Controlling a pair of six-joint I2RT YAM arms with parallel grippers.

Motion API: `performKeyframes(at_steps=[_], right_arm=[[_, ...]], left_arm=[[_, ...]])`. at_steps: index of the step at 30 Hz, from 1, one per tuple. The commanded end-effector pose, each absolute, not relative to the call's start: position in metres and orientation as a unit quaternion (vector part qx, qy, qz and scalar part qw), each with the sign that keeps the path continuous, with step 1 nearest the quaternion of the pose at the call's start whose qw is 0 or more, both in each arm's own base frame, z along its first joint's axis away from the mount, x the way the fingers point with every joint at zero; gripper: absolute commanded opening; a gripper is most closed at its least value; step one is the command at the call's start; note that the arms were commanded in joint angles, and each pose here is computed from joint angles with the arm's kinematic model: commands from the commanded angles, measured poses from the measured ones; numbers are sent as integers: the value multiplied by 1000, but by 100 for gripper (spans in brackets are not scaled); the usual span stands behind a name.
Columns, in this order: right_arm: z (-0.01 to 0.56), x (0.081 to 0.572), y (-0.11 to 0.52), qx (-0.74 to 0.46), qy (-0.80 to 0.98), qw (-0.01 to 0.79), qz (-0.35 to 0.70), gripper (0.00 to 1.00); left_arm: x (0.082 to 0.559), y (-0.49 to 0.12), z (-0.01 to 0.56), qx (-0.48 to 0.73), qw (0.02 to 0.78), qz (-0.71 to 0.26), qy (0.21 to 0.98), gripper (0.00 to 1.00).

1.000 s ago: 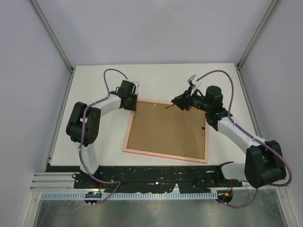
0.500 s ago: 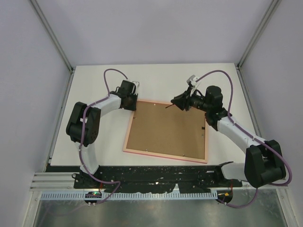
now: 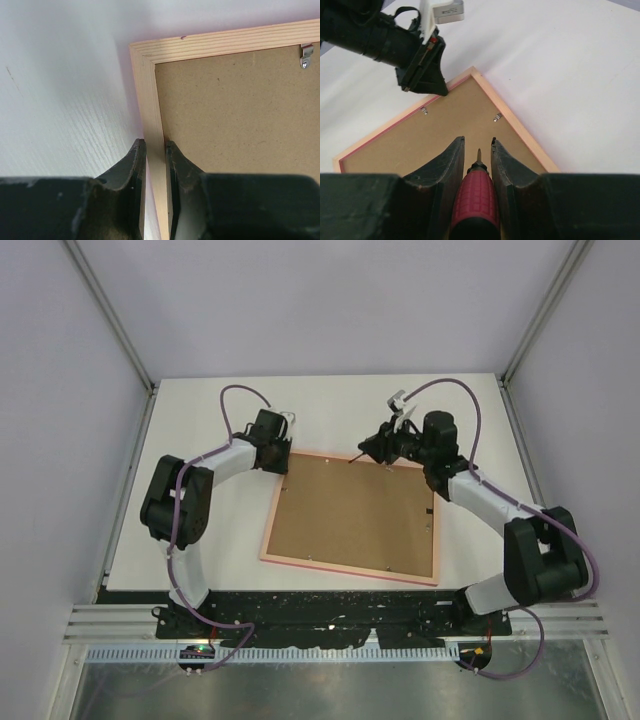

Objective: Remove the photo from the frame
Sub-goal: Release the photo frame item from the photo frame.

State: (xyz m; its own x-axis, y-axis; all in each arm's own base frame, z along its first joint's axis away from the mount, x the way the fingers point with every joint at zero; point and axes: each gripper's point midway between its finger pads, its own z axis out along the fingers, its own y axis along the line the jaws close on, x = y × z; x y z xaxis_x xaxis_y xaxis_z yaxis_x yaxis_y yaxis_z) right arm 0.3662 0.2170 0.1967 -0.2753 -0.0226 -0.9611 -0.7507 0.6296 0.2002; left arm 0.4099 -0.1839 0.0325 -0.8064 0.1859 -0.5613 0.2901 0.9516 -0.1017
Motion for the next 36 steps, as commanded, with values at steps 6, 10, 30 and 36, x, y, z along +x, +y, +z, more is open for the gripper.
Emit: performKeyframes(at_steps=[6,10,30,36], right_arm=[[213,459,239,-218,749,528,335,8],[196,481,260,-206,773,490,346,8],[163,489,274,-205,812,438,327,8],[159,494,266,-200,819,444,302,8]], left_arm=[[409,-187,29,149,277,-81,946,10],[409,-187,29,149,277,-82,946,10],[408,-188,29,150,275,-82,946,10],[409,-187,29,149,276,-81,946,10]])
